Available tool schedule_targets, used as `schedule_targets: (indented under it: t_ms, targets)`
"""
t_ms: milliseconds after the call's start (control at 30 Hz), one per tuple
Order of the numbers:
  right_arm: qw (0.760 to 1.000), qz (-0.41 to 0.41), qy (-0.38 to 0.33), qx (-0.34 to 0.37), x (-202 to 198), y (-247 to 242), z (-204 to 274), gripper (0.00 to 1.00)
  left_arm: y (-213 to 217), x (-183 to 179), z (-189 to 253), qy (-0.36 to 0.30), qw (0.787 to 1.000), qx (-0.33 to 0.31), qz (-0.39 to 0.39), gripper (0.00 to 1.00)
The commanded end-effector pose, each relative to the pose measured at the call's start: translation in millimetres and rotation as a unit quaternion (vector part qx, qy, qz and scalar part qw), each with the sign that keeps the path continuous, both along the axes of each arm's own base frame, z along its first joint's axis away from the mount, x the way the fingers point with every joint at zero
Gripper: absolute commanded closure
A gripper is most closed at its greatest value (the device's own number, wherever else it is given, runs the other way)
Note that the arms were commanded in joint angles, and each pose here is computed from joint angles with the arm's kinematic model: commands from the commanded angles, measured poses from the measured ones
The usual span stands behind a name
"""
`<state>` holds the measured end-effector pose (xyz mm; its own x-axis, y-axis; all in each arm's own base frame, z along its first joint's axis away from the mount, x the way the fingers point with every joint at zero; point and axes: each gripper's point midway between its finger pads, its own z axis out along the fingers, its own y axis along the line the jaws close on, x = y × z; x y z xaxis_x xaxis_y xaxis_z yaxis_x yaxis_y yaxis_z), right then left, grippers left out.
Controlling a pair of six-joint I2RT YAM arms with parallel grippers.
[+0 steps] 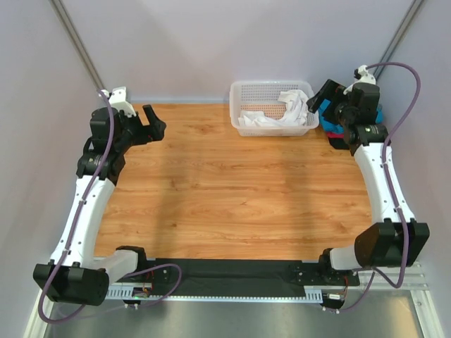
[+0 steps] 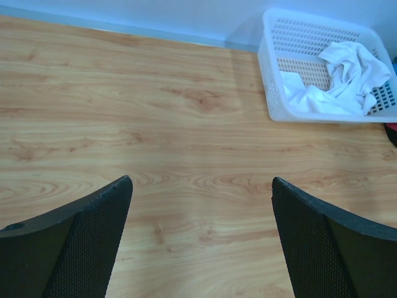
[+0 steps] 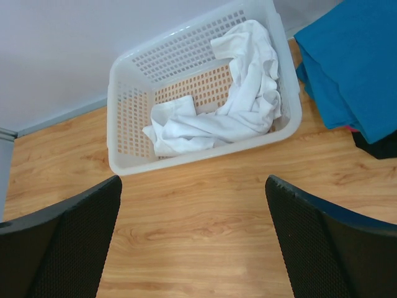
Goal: Fold and stack the t-shirts
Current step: Grab the tshirt from the pile
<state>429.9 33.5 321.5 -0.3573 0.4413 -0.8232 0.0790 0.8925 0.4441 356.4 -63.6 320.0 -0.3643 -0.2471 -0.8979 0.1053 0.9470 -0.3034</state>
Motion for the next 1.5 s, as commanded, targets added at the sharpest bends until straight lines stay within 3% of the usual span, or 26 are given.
schedule_targets:
  t_ms: [0, 33, 167, 233, 267, 300, 367, 567, 867, 1100, 1300, 1467]
  targets:
    - [0.999, 0.031, -0.023, -0.017, 27.4, 15.4, 14.4, 0.00, -3.0, -5.9, 12.5, -0.029, 0.999, 0.006, -0.020, 0.00]
    - [0.999, 0.023, -0.039, -0.019, 34.6, 12.4, 33.0, 0.00, -2.4, -7.2, 12.3, -0.031, 0.999, 0.009, -0.020, 0.00]
    - [0.999, 0.001, -0.030, -0.030, 70.3, 5.0, 34.4, 0.00, 5.5, -10.4, 8.5, -0.030, 0.999, 0.023, -0.004, 0.00]
    - [1.000, 0.003, -0.007, -0.026, 93.6, 7.6, 12.4, 0.00, 7.0, -11.1, 9.0, -0.033, 0.999, 0.025, 0.000, 0.00]
    - [0.999, 0.005, -0.022, -0.023, 103.2, 8.4, 26.4, 0.00, 6.7, -10.9, 9.0, -0.033, 0.999, 0.025, -0.001, 0.00]
    - [1.000, 0.009, 0.002, -0.024, 119.8, 10.4, 1.3, 0.00, 6.4, -10.8, 9.1, -0.035, 0.999, 0.024, -0.001, 0.00]
    - [1.000, 0.010, -0.005, -0.018, 139.6, 13.0, 4.1, 0.00, 6.6, -10.7, 9.1, -0.036, 0.999, 0.020, 0.000, 0.01]
    - [0.995, 0.067, 0.064, -0.024, 197.9, 43.2, -88.0, 0.00, 7.6, -7.6, 2.4, -0.026, 0.999, 0.025, 0.003, 0.00]
    - [0.983, -0.038, 0.117, -0.136, 215.7, 19.6, -164.6, 0.06, 3.2, 1.6, -14.4, 0.000, 1.000, 0.020, -0.006, 0.00]
    - [0.978, -0.026, 0.141, -0.149, 226.2, 24.5, -211.8, 0.08, 4.0, 4.5, -20.8, 0.009, 1.000, 0.025, -0.005, 0.00]
    - [0.967, -0.057, 0.132, -0.208, 237.9, 14.4, -230.8, 0.08, 4.0, 8.1, -28.2, 0.020, 0.999, 0.028, -0.006, 0.00]
    - [0.969, -0.064, 0.115, -0.209, 248.5, 13.9, -237.6, 0.28, -0.8, 14.1, -38.4, 0.037, 0.999, 0.024, -0.018, 0.00]
